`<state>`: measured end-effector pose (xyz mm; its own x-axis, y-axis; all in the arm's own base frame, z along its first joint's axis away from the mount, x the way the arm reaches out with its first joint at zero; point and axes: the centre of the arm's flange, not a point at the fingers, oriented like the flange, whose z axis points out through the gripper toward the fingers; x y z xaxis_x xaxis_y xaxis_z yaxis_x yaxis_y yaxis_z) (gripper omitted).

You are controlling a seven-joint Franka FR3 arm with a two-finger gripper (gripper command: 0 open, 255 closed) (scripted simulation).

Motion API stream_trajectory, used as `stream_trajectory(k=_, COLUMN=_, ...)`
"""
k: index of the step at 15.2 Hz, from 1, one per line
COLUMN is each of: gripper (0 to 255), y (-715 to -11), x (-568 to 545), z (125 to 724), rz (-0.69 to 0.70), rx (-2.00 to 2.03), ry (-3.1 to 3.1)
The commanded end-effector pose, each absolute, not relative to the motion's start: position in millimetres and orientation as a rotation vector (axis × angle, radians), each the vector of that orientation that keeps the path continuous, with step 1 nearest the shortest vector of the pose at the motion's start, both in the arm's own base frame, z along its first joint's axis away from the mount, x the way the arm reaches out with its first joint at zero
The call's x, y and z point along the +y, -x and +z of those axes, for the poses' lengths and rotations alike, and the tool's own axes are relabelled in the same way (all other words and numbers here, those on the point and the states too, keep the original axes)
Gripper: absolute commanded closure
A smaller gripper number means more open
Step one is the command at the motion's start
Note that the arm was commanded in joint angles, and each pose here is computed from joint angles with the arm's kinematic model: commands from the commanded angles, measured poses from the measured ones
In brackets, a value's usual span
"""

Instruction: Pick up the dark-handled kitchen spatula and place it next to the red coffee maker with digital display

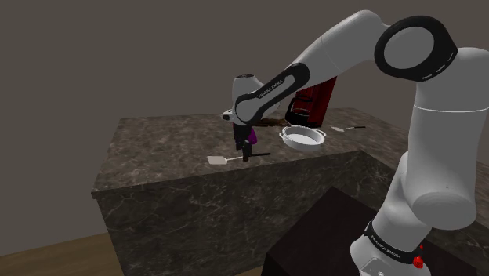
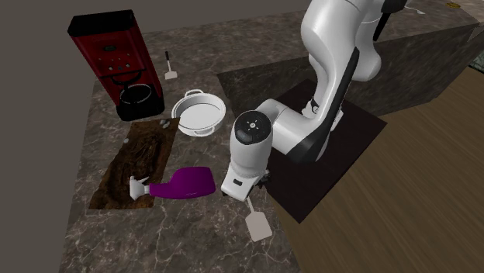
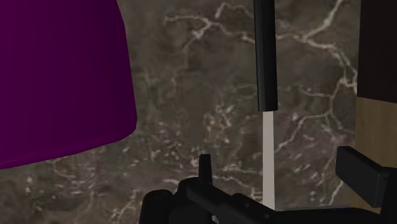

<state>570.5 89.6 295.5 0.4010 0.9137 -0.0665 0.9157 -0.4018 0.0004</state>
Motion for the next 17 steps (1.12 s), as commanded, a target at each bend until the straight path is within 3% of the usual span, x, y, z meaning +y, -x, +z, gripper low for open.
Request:
stream_trajectory(k=1, gripper=0, y=-570.6, x=89.6, z=295.4, rz=-0.086, rx=1.697, ry=-2.598)
stream_trajectory(k=2, gripper=0, y=-570.6, x=89.6, z=295.4, rz=-0.086, rx=1.697, ry=-2.598)
stream_trajectory(k=3, gripper=255, y=-570.6, x=89.6, z=295.4, rz=-0.086, rx=1.697, ry=-2.598)
stream_trajectory(k=17, gripper=255, y=-570.6, x=89.6, z=321.8, rz=-0.086, rx=1.697, ry=-2.598)
